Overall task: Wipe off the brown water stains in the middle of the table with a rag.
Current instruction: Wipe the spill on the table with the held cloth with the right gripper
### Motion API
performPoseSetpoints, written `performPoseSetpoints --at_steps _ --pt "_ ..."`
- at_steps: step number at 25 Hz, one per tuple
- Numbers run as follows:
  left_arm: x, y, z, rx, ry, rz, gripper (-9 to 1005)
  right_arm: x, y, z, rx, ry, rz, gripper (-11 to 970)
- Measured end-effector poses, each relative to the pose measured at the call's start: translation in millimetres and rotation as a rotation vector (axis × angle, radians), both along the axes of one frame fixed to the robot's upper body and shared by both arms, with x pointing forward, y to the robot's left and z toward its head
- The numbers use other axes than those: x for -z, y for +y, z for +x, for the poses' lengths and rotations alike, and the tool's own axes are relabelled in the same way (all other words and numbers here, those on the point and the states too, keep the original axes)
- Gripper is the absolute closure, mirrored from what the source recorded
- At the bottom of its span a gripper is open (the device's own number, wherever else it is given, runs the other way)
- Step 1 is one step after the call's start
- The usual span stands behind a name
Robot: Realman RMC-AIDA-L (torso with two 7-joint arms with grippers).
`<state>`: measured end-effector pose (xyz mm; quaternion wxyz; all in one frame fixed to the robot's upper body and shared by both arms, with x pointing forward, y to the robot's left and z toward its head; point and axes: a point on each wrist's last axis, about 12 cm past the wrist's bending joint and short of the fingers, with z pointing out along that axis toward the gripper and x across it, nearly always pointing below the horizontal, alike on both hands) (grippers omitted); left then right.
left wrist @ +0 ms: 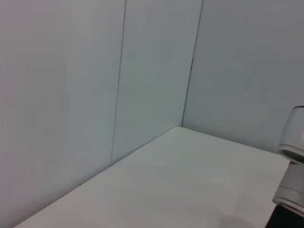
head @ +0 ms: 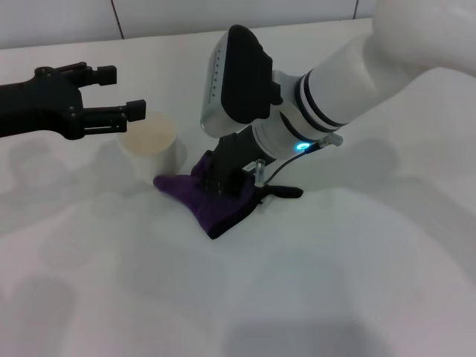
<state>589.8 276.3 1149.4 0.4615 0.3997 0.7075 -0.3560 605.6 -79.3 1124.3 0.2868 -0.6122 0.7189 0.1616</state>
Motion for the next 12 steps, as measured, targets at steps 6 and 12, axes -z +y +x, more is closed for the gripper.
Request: performPoseSetpoints --at_steps 6,12 --pt "0.5 0.4 -0.4 -0.001 0.002 0.001 135 0.7 -3.3 2.6 0.025 -0.007 -0.004 878" --pt "2.0 1.9 -1.8 -0.004 0.006 0.001 135 1.9 -7.7 4.7 0.052 -0.009 -0.004 874"
